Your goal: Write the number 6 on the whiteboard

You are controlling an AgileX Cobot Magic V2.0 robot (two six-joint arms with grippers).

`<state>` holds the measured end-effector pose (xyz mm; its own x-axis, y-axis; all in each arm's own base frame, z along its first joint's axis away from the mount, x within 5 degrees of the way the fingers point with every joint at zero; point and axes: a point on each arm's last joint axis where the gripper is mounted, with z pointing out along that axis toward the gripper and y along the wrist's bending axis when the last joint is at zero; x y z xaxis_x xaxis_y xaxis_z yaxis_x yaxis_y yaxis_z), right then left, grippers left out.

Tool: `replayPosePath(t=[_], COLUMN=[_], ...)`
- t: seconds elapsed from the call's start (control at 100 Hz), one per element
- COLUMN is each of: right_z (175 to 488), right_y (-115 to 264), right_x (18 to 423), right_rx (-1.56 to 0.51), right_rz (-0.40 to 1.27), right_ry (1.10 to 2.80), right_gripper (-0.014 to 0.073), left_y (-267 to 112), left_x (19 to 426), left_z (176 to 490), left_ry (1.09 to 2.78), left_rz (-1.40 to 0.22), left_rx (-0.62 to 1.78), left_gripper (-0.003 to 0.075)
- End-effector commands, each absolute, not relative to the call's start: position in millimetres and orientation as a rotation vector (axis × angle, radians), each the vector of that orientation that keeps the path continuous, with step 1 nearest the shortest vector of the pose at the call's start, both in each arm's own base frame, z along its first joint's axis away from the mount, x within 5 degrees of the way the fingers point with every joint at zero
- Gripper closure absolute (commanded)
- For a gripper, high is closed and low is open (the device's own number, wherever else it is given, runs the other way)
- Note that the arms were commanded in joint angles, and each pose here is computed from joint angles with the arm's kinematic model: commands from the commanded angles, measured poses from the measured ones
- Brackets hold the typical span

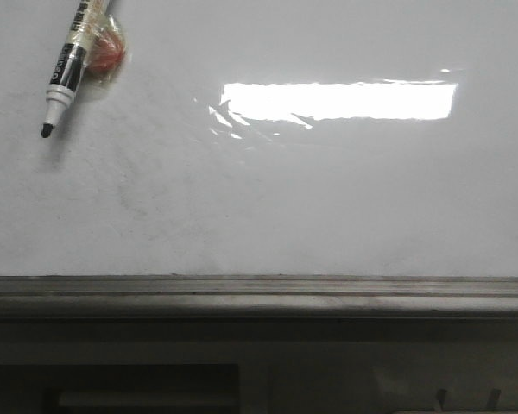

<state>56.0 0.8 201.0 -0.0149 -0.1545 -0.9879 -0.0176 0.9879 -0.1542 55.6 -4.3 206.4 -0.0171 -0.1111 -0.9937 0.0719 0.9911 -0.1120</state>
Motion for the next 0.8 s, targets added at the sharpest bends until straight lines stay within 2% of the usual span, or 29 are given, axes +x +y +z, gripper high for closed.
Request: replayPosePath(t=[0.0, 0.79], right_z=[201.7, 201.7], right_y=[0.6, 0.6], right_x=[55.5, 55.5], right_rx=[-0.123, -0.123], right_rz=[-0.114, -0.114], right_ry=[1.506, 1.506], right_gripper=[0.066, 0.066], left_y=[-4.2, -4.2], left_x=[55.2, 55.2], left_z=[198.9, 198.9], left_ry=[1.52, 1.52], left_rz=[-0.16, -0.14], left_rx=[-0.038, -0.02], left_gripper=[0.074, 0.074])
